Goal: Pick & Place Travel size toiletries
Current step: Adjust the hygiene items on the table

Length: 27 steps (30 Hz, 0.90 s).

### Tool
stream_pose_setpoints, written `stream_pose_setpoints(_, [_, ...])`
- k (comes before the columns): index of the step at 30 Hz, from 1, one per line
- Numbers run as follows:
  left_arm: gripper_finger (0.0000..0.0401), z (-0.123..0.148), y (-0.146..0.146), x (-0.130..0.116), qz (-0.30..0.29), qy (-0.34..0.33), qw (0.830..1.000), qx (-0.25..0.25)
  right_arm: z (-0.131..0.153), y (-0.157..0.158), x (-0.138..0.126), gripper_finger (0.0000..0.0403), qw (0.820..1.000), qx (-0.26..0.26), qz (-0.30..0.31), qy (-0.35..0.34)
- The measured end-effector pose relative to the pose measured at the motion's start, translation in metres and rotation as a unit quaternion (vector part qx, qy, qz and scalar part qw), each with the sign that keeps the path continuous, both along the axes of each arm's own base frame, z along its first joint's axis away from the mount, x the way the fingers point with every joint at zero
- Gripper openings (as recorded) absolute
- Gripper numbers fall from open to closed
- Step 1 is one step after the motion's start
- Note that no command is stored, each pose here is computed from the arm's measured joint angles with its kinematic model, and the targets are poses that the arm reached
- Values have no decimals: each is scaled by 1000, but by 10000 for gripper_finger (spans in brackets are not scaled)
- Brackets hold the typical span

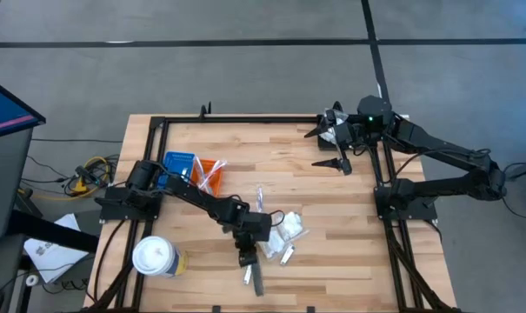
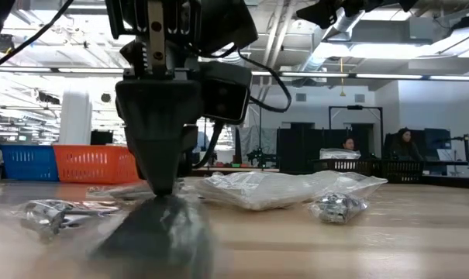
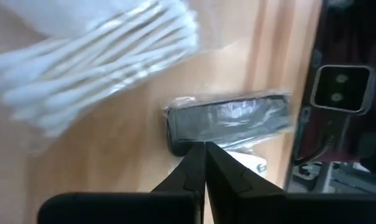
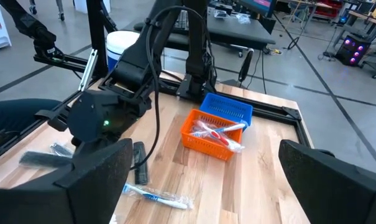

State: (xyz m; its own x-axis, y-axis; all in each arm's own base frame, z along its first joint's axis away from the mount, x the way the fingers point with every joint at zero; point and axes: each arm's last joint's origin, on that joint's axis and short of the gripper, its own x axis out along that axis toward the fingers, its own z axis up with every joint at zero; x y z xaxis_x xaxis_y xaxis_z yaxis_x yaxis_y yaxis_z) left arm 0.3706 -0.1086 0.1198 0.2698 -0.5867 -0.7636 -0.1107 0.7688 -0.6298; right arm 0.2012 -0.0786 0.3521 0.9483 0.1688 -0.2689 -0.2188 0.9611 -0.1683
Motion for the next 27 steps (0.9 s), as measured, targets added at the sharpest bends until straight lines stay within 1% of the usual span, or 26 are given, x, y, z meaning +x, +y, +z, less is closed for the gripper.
stream_pose_setpoints(7, [0,-7,13,2,8,10,1000,25,0,0,0,396,1000,0,0,0])
stream_pose_setpoints(13, [0,-8,19,5,17,-9,999,46,0,0,0,398,1000,0,0,1])
stream_pose_setpoints(15, [0,-4,22,6,29,-18,997,66,0,0,0,396,1000,-1,0,0])
stream_pose_setpoints(19, [0,15,28,5,70,-48,987,134,0,0,0,396,1000,-1,0,0])
stream_pose_setpoints(23, [0,56,32,-1,114,-110,970,183,0,0,0,399,1000,-1,0,0])
stream_pose_setpoints(25, [0,67,35,-8,146,-111,963,200,0,0,0,399,1000,-1,1,1])
stream_pose_setpoints(27, [0,76,38,-15,193,-93,953,216,0,0,0,399,1000,-1,1,1])
